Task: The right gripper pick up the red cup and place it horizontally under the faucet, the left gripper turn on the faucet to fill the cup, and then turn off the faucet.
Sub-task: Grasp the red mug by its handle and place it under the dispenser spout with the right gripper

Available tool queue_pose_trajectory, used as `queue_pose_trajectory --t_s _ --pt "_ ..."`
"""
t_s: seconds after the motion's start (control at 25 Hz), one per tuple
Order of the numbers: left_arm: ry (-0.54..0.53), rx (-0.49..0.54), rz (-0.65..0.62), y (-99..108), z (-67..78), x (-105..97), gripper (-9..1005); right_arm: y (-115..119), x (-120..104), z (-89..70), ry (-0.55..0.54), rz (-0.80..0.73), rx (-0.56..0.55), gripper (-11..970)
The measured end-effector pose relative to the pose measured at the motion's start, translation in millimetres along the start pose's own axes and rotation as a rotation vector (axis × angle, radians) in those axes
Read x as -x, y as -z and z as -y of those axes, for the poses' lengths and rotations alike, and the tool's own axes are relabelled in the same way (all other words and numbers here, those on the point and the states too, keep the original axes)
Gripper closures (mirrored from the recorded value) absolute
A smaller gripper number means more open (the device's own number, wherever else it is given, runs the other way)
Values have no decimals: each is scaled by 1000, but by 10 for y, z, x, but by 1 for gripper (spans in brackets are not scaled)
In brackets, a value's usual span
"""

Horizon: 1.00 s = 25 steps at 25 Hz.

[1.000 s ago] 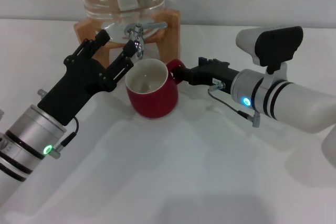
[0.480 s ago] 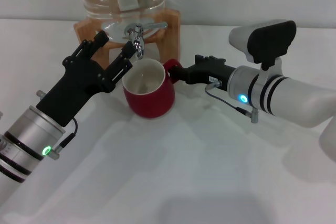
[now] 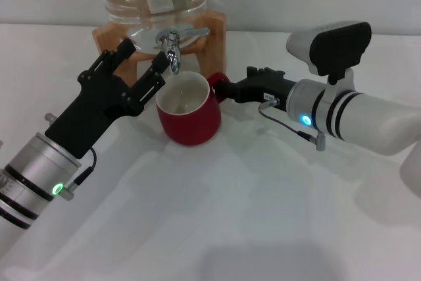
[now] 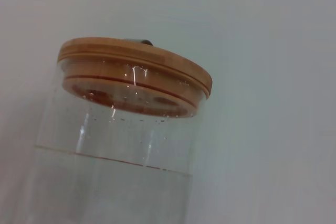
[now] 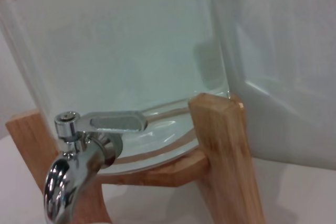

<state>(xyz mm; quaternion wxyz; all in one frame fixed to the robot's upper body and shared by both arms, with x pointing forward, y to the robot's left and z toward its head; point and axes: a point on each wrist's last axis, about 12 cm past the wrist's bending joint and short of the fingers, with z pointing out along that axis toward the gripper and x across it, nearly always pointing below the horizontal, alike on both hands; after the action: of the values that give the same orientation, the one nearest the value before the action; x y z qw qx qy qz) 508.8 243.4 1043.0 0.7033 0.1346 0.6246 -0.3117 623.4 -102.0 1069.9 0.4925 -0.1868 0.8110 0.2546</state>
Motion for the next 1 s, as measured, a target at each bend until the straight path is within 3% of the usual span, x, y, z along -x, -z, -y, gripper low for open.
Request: queue_pose_trajectory --t_s 1.0 --pt "1 3 -2 15 -1 -6 239 -8 33 111 50 -47 -15 99"
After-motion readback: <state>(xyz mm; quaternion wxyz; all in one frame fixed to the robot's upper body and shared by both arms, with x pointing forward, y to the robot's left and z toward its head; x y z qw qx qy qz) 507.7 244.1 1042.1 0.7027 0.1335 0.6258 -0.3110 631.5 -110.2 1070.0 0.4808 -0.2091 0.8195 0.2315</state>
